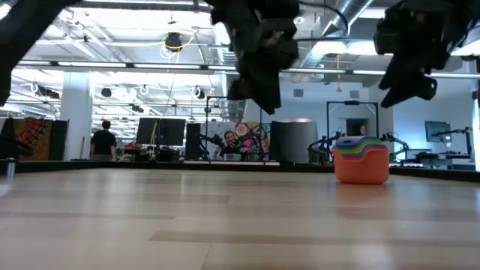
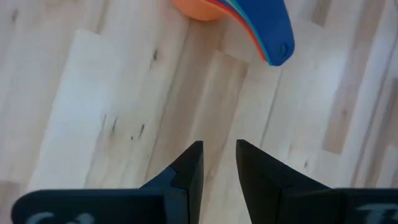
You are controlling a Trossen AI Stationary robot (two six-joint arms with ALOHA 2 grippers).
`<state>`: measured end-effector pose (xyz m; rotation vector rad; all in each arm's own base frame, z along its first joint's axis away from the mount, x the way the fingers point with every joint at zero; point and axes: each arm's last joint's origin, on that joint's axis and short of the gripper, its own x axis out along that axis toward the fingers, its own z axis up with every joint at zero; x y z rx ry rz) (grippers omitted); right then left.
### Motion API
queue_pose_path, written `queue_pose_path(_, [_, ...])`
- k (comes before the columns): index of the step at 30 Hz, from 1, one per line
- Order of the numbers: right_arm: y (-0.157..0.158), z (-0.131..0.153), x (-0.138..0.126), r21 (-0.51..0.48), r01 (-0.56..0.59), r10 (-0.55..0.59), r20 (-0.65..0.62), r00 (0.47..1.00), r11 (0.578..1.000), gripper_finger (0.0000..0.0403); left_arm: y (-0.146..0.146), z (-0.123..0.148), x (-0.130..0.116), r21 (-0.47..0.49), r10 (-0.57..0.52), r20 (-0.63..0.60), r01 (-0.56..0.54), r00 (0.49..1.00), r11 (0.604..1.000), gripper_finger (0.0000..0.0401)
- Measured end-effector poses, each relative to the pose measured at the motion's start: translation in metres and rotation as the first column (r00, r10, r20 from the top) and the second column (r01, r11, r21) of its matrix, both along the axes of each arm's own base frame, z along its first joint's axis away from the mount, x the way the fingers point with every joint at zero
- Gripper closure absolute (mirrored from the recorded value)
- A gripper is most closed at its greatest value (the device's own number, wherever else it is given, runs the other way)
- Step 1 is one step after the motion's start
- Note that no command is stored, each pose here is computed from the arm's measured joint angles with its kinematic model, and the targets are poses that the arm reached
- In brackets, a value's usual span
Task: Nest measuring cups in basket
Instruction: Put the stacked colored measuring cups into the orange bin
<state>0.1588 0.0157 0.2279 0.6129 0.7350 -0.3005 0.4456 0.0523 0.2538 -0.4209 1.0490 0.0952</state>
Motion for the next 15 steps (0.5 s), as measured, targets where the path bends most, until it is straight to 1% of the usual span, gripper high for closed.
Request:
queue_pose_path(3, [0.003, 0.003, -0.003, 0.003, -0.019, 0.019, 0.026, 0.999, 1.0, 0.0175, -0.012, 0.002, -0.019, 0.035, 0.085, 0.052, -0.086, 0.995, 0.996, 0.0319])
queue_pose_path(5, [0.004, 0.007, -0.003, 0.006, -0.029, 0.029, 0.06, 0.998, 1.0, 0.0182, -0.019, -0.001, -0.034, 0.007, 0.144, 0.109, -0.146, 0.983, 0.989, 0.0319])
queue_pose_path(7, [0.004, 0.009, -0.004, -0.004, -0.043, 0.043, 0.087, 0.995, 0.999, 0.0187, -0.025, -0.006, -0.047, -0.056, 0.212, 0.192, -0.205, 0.958, 0.977, 0.0319])
queue_pose_path(10, [0.005, 0.016, -0.003, -0.003, -0.047, 0.046, 0.161, 0.986, 0.999, 0.019, -0.034, -0.022, -0.069, -0.171, 0.32, 0.287, -0.281, 0.903, 0.944, 0.0316])
queue_pose_path(12, [0.006, 0.022, -0.003, 0.014, -0.036, 0.032, 0.217, 0.976, 0.999, 0.0191, -0.036, -0.034, -0.081, -0.244, 0.373, 0.336, -0.303, 0.865, 0.921, 0.0309])
queue_pose_path(15, [0.005, 0.027, -0.005, 0.021, 0.003, -0.009, 0.27, 0.963, 1.0, 0.0189, -0.035, -0.048, -0.09, -0.315, 0.417, 0.406, -0.304, 0.813, 0.899, 0.0289])
